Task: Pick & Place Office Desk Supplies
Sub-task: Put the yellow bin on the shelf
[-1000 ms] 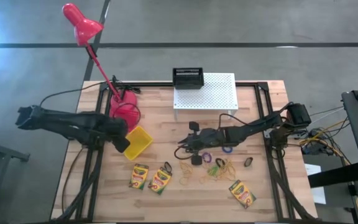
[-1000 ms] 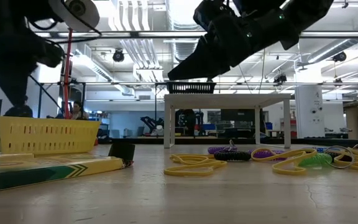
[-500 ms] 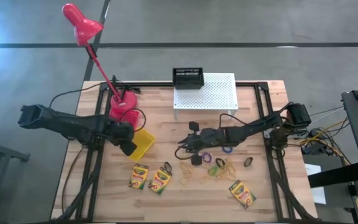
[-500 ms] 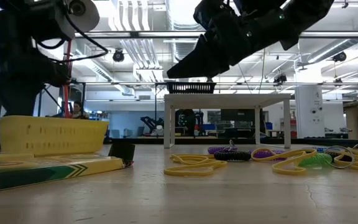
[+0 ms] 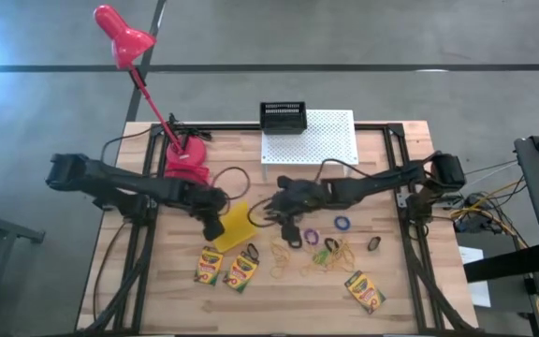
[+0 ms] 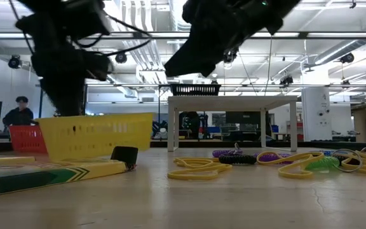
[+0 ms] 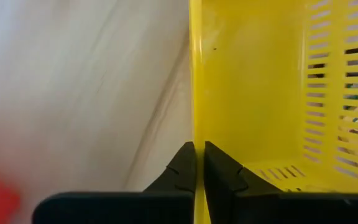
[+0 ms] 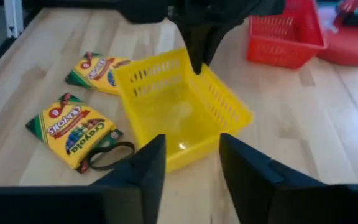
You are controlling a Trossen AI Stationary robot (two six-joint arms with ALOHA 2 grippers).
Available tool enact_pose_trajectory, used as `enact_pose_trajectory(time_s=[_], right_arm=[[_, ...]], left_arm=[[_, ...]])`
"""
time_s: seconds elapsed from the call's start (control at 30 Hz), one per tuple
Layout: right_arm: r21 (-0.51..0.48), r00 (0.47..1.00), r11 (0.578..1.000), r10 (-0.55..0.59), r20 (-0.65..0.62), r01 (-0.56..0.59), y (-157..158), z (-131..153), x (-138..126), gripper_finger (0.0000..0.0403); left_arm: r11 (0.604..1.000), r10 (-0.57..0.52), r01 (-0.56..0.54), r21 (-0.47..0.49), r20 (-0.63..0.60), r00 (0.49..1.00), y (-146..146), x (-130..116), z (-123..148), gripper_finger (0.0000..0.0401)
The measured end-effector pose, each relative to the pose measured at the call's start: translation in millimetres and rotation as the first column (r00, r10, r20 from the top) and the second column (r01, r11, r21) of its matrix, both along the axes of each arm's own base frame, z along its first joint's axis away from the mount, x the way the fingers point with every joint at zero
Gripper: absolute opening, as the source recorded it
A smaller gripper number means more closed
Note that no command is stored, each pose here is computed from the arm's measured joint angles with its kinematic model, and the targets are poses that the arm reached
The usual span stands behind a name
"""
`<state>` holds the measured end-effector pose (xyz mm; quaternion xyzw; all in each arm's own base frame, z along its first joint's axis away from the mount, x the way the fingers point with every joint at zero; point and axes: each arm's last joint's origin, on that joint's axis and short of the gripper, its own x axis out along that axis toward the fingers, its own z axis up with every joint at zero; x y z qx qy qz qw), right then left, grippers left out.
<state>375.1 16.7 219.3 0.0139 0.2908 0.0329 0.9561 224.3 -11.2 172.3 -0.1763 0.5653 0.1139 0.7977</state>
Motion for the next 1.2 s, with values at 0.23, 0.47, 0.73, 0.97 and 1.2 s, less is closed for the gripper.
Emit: enact_pose_trajectory(time_s=[0.23, 0.47, 0.73, 0.97, 1.2], right_arm=[[0.029, 0.992, 0.999, 0.048, -0.115, -0.045, -17, -14, 31, 0.0211], [0.036, 0.980, 0.998, 0.050, -0.192, -0.044, -22, -39, 50, 0.0212], [0.039, 0.972, 0.999, 0.046, -0.232, -0.038, -22, -51, 53, 0.0147], [0.035, 0.969, 0.999, 0.038, -0.242, -0.031, -22, -50, 50, 0.0027], [0.046, 0.949, 0.999, 0.027, -0.314, -0.014, -21, -37, 35, 0.0015]], left_arm=[[0.969, -0.234, 0.237, 0.077, -0.040, 0.971, -2, 45, -1, 0.0013], [0.941, -0.317, 0.319, 0.114, -0.038, 0.948, -3, 54, 3, 0.0020], [0.944, -0.306, 0.303, 0.128, 0.000, 0.952, -3, 46, 10, 0.0024], [0.937, -0.326, 0.317, 0.144, 0.043, 0.944, -3, 46, 14, 0.0045], [0.933, -0.331, 0.302, 0.195, 0.135, 0.934, -1, 33, 54, 0.0108]])
